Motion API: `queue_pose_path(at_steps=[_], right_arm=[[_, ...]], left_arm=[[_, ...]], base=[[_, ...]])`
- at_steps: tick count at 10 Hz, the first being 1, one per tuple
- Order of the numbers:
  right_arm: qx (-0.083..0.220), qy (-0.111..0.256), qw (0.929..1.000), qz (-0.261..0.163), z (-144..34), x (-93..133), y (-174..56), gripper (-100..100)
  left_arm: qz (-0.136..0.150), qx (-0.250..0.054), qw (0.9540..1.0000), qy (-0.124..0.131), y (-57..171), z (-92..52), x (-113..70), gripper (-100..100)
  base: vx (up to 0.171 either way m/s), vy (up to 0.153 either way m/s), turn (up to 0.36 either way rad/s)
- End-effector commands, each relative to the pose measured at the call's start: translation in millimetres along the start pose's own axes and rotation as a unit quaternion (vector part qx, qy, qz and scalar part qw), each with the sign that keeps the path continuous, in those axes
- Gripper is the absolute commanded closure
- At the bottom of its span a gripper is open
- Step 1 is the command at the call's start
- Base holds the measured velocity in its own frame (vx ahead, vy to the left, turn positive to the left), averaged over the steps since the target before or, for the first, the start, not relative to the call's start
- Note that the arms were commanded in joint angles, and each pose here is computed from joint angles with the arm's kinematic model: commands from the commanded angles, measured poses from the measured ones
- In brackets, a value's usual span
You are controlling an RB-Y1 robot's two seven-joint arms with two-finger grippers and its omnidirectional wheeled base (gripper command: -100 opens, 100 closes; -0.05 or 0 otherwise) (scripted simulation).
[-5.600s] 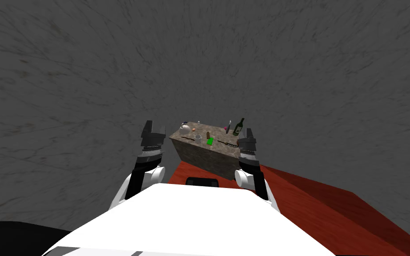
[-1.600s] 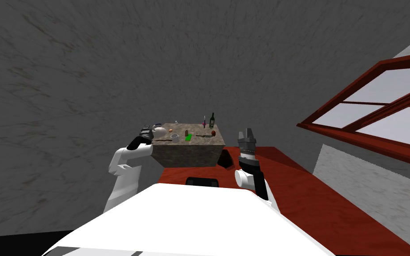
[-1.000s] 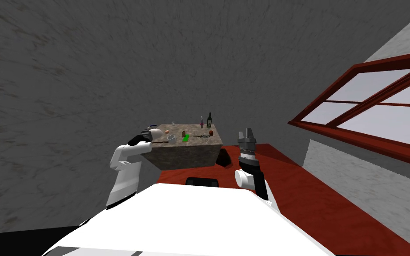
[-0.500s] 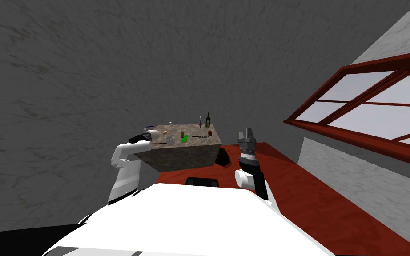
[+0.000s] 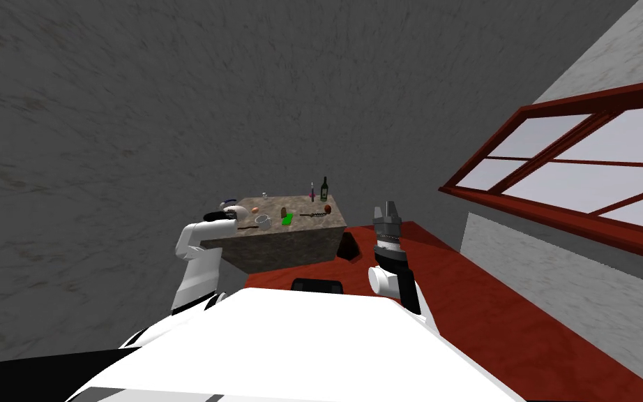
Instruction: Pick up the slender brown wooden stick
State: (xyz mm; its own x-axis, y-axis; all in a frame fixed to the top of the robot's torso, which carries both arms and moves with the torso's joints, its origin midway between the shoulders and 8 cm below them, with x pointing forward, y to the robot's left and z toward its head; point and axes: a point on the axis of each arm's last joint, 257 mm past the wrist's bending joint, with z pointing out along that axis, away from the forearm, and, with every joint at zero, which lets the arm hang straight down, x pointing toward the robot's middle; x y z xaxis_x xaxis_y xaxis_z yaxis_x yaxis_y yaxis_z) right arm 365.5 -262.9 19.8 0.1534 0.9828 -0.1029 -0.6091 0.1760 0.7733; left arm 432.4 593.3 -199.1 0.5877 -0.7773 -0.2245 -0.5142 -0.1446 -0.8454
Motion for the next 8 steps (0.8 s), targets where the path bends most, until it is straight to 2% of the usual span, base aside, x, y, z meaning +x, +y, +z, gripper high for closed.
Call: queue_pose_path(at_steps=[1, 4, 5, 8], right_arm=[[0.0, 0.0, 1.0, 0.0, 0.0, 0.0, 0.0, 0], [0.0, 0.0, 1.0, 0.0, 0.0, 0.0, 0.0, 0], [0.0, 0.0, 1.0, 0.0, 0.0, 0.0, 0.0, 0], [0.0, 0.0, 1.0, 0.0, 0.0, 0.0, 0.0, 0]], left_arm=[[0.008, -0.03, 0.9995, -0.004, 11.2, 6.1, -4.4, -100], [0.017, -0.081, 0.9965, -0.008, 33.0, 9.5, -8.6, -100], [0.027, -0.101, 0.9944, -0.009, 39.6, 13.7, -11.4, -100], [0.038, -0.152, 0.9875, -0.012, 61.9, 13.0, -15.4, -100]], base=[[0.018, 0.016, -0.096], [0.027, 0.031, -0.091], [0.021, 0.033, -0.148], [0.023, 0.042, -0.072]])
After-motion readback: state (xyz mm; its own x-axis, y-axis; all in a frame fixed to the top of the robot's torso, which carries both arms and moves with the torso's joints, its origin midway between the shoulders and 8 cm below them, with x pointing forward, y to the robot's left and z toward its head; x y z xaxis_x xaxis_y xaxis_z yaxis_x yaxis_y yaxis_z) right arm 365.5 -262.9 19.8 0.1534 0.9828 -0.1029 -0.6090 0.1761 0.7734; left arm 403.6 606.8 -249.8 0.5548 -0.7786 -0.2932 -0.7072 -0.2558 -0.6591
